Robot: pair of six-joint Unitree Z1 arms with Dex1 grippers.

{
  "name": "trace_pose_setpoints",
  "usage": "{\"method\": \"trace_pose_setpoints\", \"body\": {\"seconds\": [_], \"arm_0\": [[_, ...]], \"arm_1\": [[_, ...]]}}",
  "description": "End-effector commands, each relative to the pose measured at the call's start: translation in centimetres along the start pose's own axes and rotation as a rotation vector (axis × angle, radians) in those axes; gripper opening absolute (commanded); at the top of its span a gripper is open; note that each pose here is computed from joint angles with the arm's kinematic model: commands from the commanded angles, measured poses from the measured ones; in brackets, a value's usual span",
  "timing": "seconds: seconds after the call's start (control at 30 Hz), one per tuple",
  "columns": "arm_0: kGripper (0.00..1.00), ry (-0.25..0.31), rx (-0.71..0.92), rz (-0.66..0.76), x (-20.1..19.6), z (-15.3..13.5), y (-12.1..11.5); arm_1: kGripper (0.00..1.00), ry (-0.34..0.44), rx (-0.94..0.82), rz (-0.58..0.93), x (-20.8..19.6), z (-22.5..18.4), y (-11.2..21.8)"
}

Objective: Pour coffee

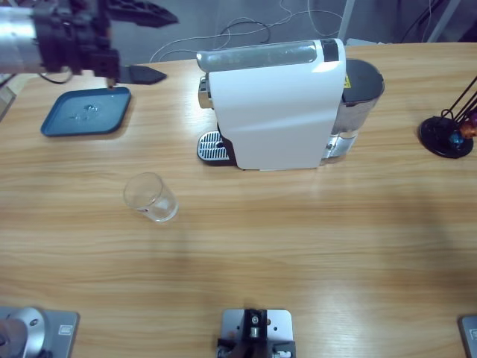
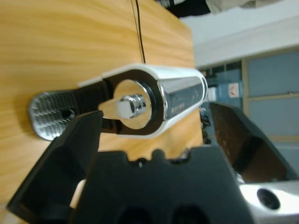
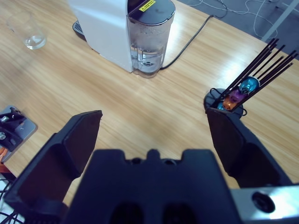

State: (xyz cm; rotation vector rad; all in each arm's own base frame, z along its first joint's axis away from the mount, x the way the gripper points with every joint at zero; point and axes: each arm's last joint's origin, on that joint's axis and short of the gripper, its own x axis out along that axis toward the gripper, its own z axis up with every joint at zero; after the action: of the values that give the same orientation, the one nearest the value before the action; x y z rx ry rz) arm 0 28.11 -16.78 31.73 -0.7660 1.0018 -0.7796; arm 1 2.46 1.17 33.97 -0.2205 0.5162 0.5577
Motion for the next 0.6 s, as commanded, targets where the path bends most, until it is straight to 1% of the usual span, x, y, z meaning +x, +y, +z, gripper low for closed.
{"method": "trace_pose_setpoints", "body": {"seconds": [0.03, 0.07, 0.1, 0.13, 0.17, 0.2, 0.23, 0.27, 0.5, 0.6], "arm_0": [[0.827, 0.144, -0.065, -0.044, 4.5, 1.0, 1.8], [0.733, 0.147, -0.064, -0.046, 4.8, 1.1, 1.8], [0.584, 0.151, -0.059, -0.051, 5.1, 1.2, 1.6], [0.48, 0.155, -0.054, -0.055, 5.3, 1.2, 1.4], [0.339, 0.159, -0.05, -0.058, 5.5, 1.2, 1.3], [0.225, 0.161, -0.048, -0.059, 5.5, 1.1, 1.2], [0.054, 0.162, -0.046, -0.062, 5.5, 1.1, 1.1], [0.0, 0.162, -0.043, -0.064, 5.4, 1.0, 0.9], [0.0, 0.175, -0.054, -0.072, 5.2, 0.5, 0.5], [0.0, 0.164, -0.052, -0.07, 5.0, 0.5, 0.3]], "arm_1": [[0.977, 0.058, -0.003, -0.008, 1.2, 0.1, 0.2], [0.977, 0.058, -0.003, -0.009, 1.2, 0.1, 0.2], [0.977, 0.058, -0.004, -0.009, 1.2, 0.1, 0.2], [0.977, 0.06, -0.004, -0.009, 1.3, 0.1, 0.2], [0.977, 0.062, -0.004, -0.009, 1.3, 0.1, 0.2], [0.977, 0.064, -0.004, -0.01, 1.4, 0.1, 0.2], [0.977, 0.063, -0.004, -0.01, 1.4, 0.1, 0.2], [0.977, 0.063, -0.004, -0.01, 1.3, 0.1, 0.2], [0.977, 0.064, -0.005, -0.01, 1.4, 0.2, 0.2], [0.977, 0.064, -0.005, -0.01, 1.4, 0.2, 0.2]]}}
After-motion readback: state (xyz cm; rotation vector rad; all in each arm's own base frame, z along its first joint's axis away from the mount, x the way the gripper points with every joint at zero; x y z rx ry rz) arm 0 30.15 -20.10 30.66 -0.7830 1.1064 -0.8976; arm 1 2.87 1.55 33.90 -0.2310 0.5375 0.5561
